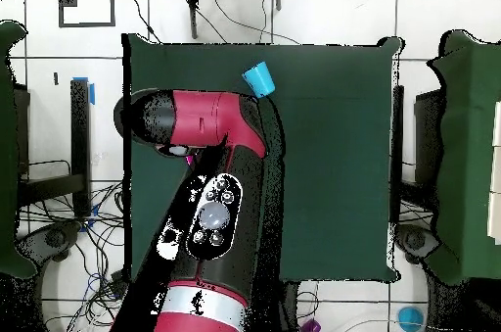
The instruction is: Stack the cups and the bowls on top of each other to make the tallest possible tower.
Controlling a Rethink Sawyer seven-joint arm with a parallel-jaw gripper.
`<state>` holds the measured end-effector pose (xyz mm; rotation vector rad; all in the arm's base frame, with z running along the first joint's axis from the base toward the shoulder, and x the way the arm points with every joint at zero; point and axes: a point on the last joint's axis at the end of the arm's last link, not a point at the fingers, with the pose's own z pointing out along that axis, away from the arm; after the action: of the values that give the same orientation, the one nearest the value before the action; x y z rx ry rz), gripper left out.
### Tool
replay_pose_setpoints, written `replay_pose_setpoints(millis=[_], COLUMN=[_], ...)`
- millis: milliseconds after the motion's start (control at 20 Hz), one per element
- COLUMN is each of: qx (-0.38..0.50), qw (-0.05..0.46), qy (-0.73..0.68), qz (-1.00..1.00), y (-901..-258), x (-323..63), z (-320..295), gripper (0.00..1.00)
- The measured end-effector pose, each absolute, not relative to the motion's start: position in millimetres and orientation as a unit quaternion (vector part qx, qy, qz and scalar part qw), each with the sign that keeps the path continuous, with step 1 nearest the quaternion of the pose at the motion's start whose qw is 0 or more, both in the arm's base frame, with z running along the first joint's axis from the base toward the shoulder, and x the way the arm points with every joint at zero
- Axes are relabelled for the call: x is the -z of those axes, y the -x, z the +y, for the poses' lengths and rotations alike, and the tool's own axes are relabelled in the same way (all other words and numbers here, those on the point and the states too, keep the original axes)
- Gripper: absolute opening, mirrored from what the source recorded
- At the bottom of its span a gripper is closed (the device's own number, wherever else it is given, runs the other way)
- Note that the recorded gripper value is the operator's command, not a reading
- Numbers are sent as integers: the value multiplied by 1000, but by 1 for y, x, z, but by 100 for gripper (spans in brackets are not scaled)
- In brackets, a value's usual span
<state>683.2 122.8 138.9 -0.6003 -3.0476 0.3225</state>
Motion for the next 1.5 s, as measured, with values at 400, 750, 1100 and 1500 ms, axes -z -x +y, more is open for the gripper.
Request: replay_pose_setpoints(millis=[400,750,1100,1500], qx=[-107,-109,-112,-114], qw=[13,9,14,14], qy=[196,195,193,194], qz=[-975,-975,-975,-974], y=[-677,-675,-671,-668], x=[-123,-105,-92,-94], z=[123,122,121,123], gripper=[0,0,0,0])
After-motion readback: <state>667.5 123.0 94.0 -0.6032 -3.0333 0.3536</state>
